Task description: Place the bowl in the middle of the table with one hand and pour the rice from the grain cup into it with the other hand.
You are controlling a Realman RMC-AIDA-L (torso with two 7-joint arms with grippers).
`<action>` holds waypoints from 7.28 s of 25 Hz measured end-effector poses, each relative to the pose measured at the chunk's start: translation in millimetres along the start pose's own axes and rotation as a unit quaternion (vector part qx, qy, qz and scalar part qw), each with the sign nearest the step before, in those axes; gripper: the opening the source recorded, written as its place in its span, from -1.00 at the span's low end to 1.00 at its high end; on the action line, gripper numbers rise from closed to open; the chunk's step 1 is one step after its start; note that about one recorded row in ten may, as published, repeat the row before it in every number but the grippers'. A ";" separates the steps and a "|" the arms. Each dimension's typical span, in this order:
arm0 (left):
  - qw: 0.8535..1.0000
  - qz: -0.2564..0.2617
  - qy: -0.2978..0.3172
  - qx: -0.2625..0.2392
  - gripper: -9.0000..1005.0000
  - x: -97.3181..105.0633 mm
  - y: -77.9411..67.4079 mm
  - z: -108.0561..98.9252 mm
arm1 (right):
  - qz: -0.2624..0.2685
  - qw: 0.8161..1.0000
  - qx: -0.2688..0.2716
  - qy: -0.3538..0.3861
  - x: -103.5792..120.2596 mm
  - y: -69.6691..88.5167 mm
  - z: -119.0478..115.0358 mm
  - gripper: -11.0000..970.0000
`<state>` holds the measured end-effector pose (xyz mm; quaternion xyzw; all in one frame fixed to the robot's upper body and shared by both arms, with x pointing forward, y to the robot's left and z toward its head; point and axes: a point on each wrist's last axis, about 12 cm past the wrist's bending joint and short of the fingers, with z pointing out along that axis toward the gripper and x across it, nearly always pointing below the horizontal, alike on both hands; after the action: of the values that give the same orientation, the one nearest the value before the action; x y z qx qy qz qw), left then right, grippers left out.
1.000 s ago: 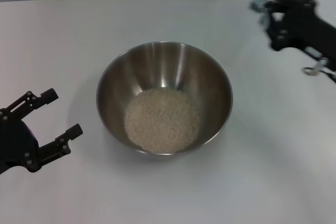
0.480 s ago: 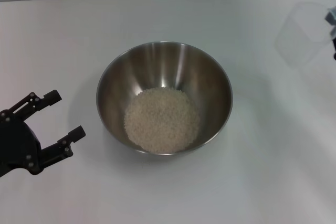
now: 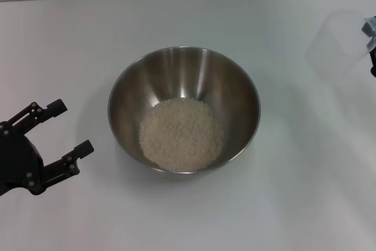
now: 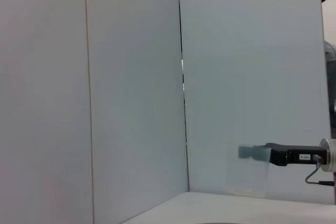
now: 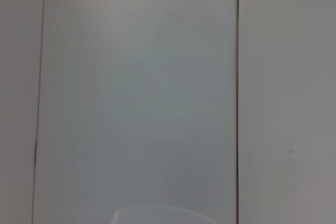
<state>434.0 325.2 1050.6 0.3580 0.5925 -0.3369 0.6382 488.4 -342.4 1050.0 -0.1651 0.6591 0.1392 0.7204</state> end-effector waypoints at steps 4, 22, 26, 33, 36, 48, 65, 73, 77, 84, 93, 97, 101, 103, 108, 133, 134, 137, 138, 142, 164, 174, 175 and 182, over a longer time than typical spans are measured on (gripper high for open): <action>1.000 0.000 -0.001 0.001 0.62 -0.5 0.3 -0.2 | 0.001 1.000 0.003 0.020 8.3 2.5 5.0 -0.82; 1.000 -0.002 -0.004 0.003 0.62 -0.4 -1.1 0.6 | -0.006 0.996 0.001 0.090 30.5 11.5 22.6 -0.79; 1.000 -0.002 -0.004 0.002 0.62 -0.3 -1.2 0.2 | -0.008 0.995 -0.003 0.096 31.8 12.5 23.8 -0.79; 1.000 -0.003 -0.004 0.002 0.62 0.0 -1.8 0.5 | -0.004 0.995 -0.002 0.101 33.9 13.4 24.7 -0.78; 1.000 -0.004 -0.005 0.003 0.62 0.1 -2.3 0.7 | -0.004 0.995 -0.001 0.101 33.9 13.0 24.6 -0.77; 1.000 -0.003 -0.010 0.004 0.62 -1.6 -2.6 -1.1 | -0.003 0.994 0.000 0.108 35.8 13.6 25.2 -0.75; 1.000 0.000 -0.012 0.005 0.62 -2.8 -3.1 -3.4 | 0.006 0.993 0.008 0.120 42.1 15.1 14.7 -0.44; 1.000 0.000 -0.013 0.006 0.62 -2.9 -3.5 -4.1 | 0.012 0.991 0.015 0.131 47.0 15.8 3.5 -0.44; 1.000 -0.001 -0.013 0.007 0.62 -3.0 -4.1 -4.5 | 0.014 0.990 0.014 0.136 49.4 17.1 -0.4 -0.44; 1.000 -0.001 -0.013 0.009 0.62 -3.1 -4.8 -5.1 | 0.018 0.991 0.011 0.135 51.0 19.8 -12.3 -0.43; 1.000 -0.002 -0.012 0.008 0.62 -2.7 -5.7 -6.2 | 0.028 0.994 0.011 0.104 46.4 24.2 -37.8 -0.43; 1.000 -0.004 -0.010 0.009 0.62 -2.1 -6.8 -7.2 | 0.033 0.997 0.008 0.070 38.7 25.2 -48.8 -0.43; 1.000 -0.006 -0.006 0.010 0.63 -1.0 -8.1 -8.4 | 0.038 0.999 -0.002 0.036 30.5 26.7 -54.2 -0.43; 1.000 -0.006 -0.004 0.011 0.63 -0.7 -8.5 -9.4 | 0.039 0.999 -0.011 0.022 27.0 28.3 -54.4 -0.43; 1.000 -0.009 -0.001 0.012 0.62 -0.1 -9.0 -11.4 | 0.062 0.996 -0.065 -0.009 16.9 35.3 -50.5 -0.40; 0.998 -0.022 0.057 0.030 0.62 -10.1 15.8 -15.4 | 0.043 0.938 -0.330 0.099 -19.0 27.1 11.9 0.20; 0.997 -0.022 0.059 0.033 0.62 -10.7 17.3 -14.8 | 0.042 0.936 -0.333 0.105 -20.0 26.1 13.5 0.20; 0.997 -0.024 0.067 0.039 0.63 -10.1 18.3 -13.8 | 0.034 0.931 -0.343 0.121 -22.0 24.5 17.4 0.22; 0.996 -0.025 0.070 0.041 0.63 -9.7 18.7 -13.3 | 0.031 0.930 -0.346 0.122 -23.1 24.2 18.6 0.22; 0.996 -0.025 0.075 0.045 0.62 -10.7 21.3 -12.5 | 0.018 0.925 -0.358 0.125 -29.1 22.9 22.9 0.24; 0.996 -0.027 0.073 0.053 0.62 -15.2 28.0 -7.4 | -0.032 0.901 -0.395 0.176 -52.1 21.8 40.1 0.51; 0.995 -0.027 0.074 0.055 0.62 -15.5 28.7 -5.9 | -0.036 0.899 -0.394 0.188 -50.4 21.4 40.9 0.51; 0.995 -0.028 0.074 0.056 0.62 -15.5 28.7 -5.9 | -0.036 0.899 -0.394 0.188 -50.4 21.4 40.9 0.51; 0.995 -0.029 0.073 0.056 0.62 -16.1 28.9 -6.1 | -0.037 0.899 -0.393 0.188 -50.5 21.2 41.0 0.51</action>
<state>454.4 345.5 1068.1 0.3994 0.6278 -0.3614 0.5619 512.0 -304.9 1102.2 -0.4823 0.6672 0.3268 0.4642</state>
